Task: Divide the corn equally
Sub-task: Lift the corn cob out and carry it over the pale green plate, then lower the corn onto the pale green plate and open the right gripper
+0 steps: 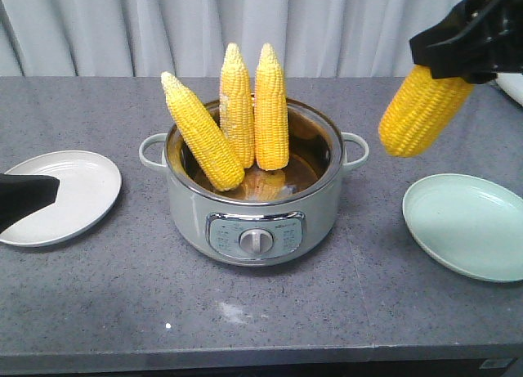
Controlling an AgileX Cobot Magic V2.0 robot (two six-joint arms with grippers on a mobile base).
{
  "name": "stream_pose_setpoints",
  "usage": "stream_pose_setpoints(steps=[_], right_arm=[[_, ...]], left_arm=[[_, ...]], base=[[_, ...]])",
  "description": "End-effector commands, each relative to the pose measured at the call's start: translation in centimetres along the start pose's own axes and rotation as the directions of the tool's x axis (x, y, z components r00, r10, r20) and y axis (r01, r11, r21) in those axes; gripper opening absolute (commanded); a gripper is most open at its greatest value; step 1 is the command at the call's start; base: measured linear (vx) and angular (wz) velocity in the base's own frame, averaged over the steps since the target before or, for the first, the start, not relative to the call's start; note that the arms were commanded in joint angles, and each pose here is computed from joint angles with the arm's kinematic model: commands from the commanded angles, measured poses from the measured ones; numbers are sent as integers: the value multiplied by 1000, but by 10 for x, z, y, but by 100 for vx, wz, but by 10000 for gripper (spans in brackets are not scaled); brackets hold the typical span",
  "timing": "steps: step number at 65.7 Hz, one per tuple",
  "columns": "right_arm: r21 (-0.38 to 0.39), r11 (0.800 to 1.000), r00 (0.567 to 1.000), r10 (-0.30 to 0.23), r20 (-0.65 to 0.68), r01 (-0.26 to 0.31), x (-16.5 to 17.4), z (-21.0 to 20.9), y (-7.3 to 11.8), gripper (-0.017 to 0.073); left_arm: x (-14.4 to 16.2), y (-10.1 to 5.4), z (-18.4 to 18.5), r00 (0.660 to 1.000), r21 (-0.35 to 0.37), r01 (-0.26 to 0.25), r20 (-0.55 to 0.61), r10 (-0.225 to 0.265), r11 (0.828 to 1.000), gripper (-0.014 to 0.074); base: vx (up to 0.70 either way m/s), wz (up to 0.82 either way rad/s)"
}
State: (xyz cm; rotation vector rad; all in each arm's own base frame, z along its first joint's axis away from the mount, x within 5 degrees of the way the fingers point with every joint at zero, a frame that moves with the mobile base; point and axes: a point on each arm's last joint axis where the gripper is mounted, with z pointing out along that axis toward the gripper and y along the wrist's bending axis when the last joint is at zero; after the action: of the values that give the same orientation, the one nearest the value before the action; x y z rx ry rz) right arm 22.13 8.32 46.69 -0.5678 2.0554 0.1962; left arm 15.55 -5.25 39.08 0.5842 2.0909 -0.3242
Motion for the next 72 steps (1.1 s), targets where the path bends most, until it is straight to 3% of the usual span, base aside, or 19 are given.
stream_pose_setpoints(steps=[1,11,23,36,48,58,72], right_arm=[[79,997,997,1,82,-7,0,-23,-5,191],[191,981,999,13,31,-19,24,-27,-11,191],[332,943,997,57,-44,-39,39,-27,-24,193],[425,900,973,178,-149,-99,51,-9,-50,200],[482,861,909,322,-266,-164,68,17,-83,209],[457,872,841,375,-390,-176,68,41,-102,209],[433,885,772,393,-500,-171,63,78,-120,216]], left_arm=[[-13,-1,-7,996,-6,10,94,-9,1000,554],[-13,-1,-7,996,-6,10,94,-9,1000,554],[-13,-1,-7,996,-6,10,94,-9,1000,554],[-13,-1,-7,996,-6,10,94,-9,1000,554],[-13,-1,-7,996,-6,10,94,-9,1000,554],[-13,-1,-7,996,-6,10,94,-9,1000,554],[-13,-1,-7,996,-6,10,94,-9,1000,554]], base=[[0,0],[0,0],[0,0],[0,0],[0,0],[0,0],[0,0]])
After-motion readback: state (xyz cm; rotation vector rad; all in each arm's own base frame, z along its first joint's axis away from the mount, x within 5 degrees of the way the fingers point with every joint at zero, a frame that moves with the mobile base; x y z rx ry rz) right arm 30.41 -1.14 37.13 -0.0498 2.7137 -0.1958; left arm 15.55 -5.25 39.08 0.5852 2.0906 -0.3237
